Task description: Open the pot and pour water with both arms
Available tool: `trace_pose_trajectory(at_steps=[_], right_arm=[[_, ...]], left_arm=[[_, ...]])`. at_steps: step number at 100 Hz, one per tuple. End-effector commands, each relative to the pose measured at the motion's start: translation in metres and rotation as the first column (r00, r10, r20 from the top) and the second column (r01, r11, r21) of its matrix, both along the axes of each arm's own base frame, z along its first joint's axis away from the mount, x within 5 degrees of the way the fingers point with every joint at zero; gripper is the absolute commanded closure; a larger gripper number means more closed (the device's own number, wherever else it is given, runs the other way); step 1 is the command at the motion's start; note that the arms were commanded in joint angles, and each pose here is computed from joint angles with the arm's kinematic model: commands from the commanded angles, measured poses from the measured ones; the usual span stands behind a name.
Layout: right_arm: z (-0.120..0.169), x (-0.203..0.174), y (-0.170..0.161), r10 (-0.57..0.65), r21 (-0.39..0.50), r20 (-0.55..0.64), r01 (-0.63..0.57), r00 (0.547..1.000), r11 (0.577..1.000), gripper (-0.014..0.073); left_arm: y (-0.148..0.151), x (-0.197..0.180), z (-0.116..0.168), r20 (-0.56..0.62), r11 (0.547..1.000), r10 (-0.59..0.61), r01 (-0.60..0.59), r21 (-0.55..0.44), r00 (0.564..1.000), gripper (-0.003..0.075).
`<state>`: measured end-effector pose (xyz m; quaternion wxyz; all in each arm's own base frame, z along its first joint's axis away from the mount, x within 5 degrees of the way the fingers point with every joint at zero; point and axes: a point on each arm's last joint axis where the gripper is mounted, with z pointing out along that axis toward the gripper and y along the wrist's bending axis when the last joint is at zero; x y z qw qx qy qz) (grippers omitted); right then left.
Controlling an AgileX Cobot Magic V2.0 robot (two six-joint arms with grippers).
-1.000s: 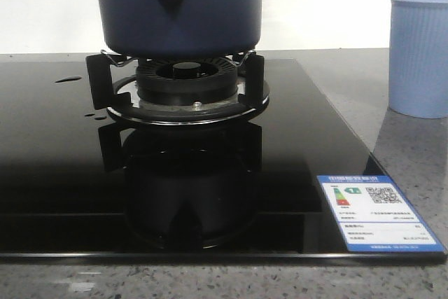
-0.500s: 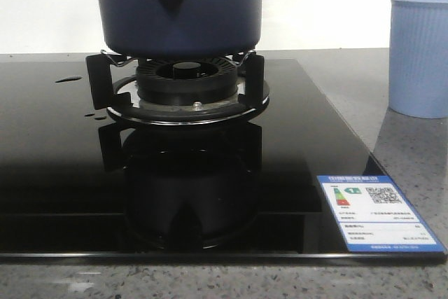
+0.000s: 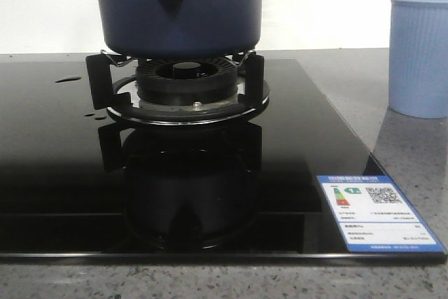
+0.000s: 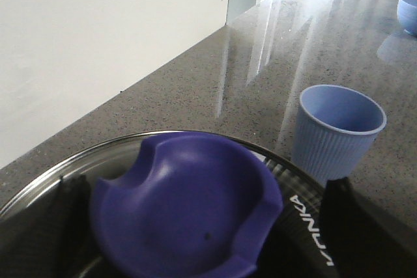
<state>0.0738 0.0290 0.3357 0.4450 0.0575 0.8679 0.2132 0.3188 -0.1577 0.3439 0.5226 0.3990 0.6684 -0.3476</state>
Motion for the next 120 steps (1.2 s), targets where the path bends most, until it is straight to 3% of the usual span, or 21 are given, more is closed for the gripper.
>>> trace_pose_trajectory(at_steps=[1,34,48,94,120], right_arm=[[0.014,0.005,-0.001,-0.016,0.009,0.08,0.016,0.997,1.0,0.0663],[0.015,0.005,-0.001,-0.018,0.01,0.084,0.018,0.996,1.0,0.0663],[0.015,0.005,-0.001,-0.018,0.01,0.084,0.018,0.996,1.0,0.0663],[0.015,0.005,-0.001,-0.018,0.01,0.084,0.018,0.996,1.0,0.0663],[0.015,0.005,-0.001,-0.019,0.01,0.086,0.018,0.996,1.0,0.0663]], left_arm=[[-0.002,-0.009,0.027,0.039,0.995,-0.013,0.017,-0.102,0.999,0.0115],[-0.002,-0.008,0.028,0.035,0.993,-0.006,0.01,-0.114,0.999,0.0388],[-0.002,-0.008,0.028,0.035,0.993,-0.005,0.009,-0.116,0.999,0.0456],[0.005,-0.008,0.052,0.059,0.975,0.034,-0.02,-0.222,0.998,0.0454],[0.041,-0.023,0.085,0.159,0.966,0.132,-0.091,-0.243,0.978,0.0421]])
